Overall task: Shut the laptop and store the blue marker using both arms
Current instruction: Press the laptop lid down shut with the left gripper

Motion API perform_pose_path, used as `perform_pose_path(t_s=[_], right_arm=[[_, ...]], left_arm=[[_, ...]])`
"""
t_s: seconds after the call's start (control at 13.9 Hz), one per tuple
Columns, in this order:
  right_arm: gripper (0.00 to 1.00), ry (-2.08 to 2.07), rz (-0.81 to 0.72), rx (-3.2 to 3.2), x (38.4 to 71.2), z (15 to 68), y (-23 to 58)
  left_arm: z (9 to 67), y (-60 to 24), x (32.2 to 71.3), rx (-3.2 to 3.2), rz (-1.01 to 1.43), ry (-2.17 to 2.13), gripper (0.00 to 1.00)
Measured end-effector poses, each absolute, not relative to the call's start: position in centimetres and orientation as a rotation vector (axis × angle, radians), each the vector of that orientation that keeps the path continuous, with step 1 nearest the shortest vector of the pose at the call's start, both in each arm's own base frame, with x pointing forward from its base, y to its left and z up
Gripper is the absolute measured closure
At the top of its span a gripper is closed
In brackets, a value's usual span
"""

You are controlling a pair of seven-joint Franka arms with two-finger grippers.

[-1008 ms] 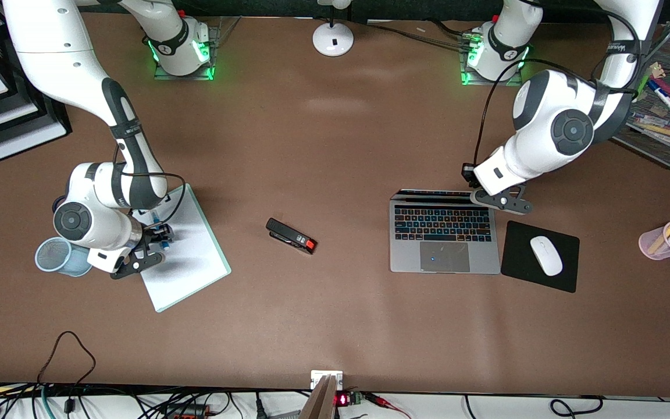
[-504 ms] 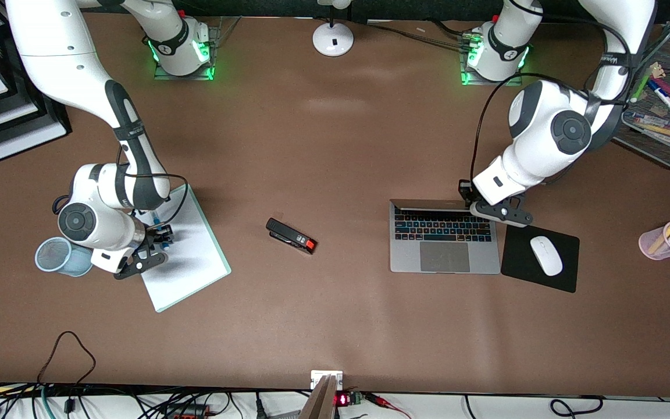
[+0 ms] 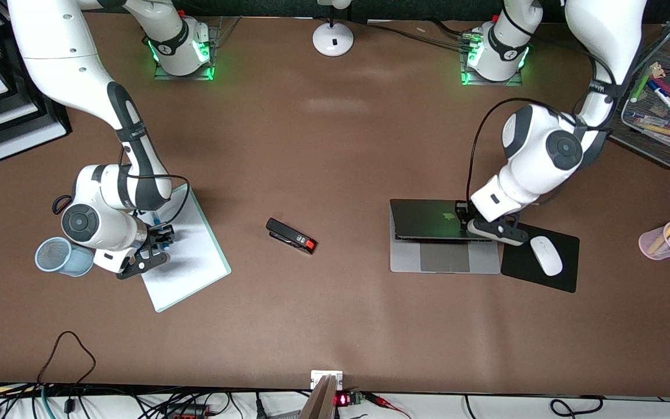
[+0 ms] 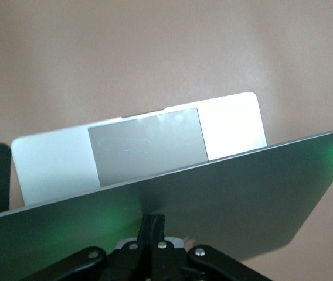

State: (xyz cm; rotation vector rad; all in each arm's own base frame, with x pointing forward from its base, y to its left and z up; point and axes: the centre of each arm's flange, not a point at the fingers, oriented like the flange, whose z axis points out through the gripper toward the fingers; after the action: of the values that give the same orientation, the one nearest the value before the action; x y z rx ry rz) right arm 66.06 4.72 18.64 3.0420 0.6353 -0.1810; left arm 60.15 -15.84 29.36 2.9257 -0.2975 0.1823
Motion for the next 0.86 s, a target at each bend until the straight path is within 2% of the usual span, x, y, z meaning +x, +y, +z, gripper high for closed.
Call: perform_pose_path(t_s=[0.07, 0.36, 0.86], right_arm=[[0.65, 0.636, -0.181, 3.042, 66.0, 18.6, 4.8], [0.67, 0.653, -0.174, 3.038, 66.0, 18.6, 5.6], [0.74, 0.654, -0.166, 3.038, 66.1, 18.7, 5.7]], left_arm=[[29.0, -15.9, 60.8, 2.919, 0.184, -0.298, 0.99], [26.8, -16.1, 62.8, 2.897, 0.207, -0.278, 0.99], [22.0, -16.7, 63.3, 2.875, 0.232, -0.277, 0.99]])
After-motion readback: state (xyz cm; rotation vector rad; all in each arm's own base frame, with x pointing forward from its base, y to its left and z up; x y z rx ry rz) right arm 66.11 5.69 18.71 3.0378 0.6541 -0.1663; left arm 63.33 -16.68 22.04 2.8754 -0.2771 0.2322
